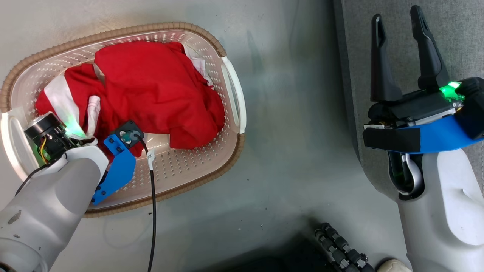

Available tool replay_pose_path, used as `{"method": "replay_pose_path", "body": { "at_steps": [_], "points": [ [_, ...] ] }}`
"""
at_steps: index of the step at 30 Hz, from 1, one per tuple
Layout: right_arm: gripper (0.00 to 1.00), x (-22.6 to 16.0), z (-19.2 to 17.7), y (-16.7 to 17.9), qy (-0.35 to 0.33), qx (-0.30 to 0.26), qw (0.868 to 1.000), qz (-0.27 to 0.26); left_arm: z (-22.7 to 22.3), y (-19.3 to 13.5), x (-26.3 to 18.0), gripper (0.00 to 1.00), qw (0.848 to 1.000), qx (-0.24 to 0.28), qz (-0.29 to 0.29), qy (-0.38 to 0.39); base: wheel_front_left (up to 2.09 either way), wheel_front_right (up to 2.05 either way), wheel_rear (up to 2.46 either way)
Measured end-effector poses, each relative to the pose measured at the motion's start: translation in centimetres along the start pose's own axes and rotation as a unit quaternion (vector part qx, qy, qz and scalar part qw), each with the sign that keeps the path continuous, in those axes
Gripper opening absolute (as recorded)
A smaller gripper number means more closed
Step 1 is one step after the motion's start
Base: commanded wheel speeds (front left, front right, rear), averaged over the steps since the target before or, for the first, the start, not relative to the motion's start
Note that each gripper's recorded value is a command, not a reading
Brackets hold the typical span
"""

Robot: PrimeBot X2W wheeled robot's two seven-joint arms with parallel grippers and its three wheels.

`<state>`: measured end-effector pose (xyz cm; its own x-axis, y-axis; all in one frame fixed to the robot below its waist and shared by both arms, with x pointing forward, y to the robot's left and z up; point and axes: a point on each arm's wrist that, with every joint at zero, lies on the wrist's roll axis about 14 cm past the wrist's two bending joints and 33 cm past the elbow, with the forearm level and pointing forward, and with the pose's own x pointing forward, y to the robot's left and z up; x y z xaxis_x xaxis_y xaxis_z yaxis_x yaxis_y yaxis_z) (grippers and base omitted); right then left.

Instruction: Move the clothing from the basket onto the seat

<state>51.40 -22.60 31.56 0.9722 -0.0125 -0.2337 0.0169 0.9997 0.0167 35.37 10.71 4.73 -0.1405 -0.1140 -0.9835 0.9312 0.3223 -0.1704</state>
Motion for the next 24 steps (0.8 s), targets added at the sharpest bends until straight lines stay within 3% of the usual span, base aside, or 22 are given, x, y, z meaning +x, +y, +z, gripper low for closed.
{"method": "replay_pose_path", "body": {
  "at_steps": [10, 18, 24],
  "points": [
    [1.0, 0.0, 1.7, 0.0, -0.018, -0.001, 1.0, -0.001, 1.3, -0.3, -1.4, 0.0, 1.0, 0.0, 0.004, -0.021, 0.0, 0.0, 0.0],
    [1.0, -0.6, 4.0, 0.3, -0.039, -0.002, 0.999, 0.001, 4.8, -1.6, -4.3, 0.0, 0.996, 0.006, 0.009, -0.084, 0.0, 0.0, 0.0],
    [1.0, -1.8, 6.1, 0.8, -0.055, -0.004, 0.998, 0.005, 8.5, -2.6, -8.0, 0.0, 0.986, -0.007, 0.018, -0.168, 0.0, 0.0, 0.0]
  ]
}}
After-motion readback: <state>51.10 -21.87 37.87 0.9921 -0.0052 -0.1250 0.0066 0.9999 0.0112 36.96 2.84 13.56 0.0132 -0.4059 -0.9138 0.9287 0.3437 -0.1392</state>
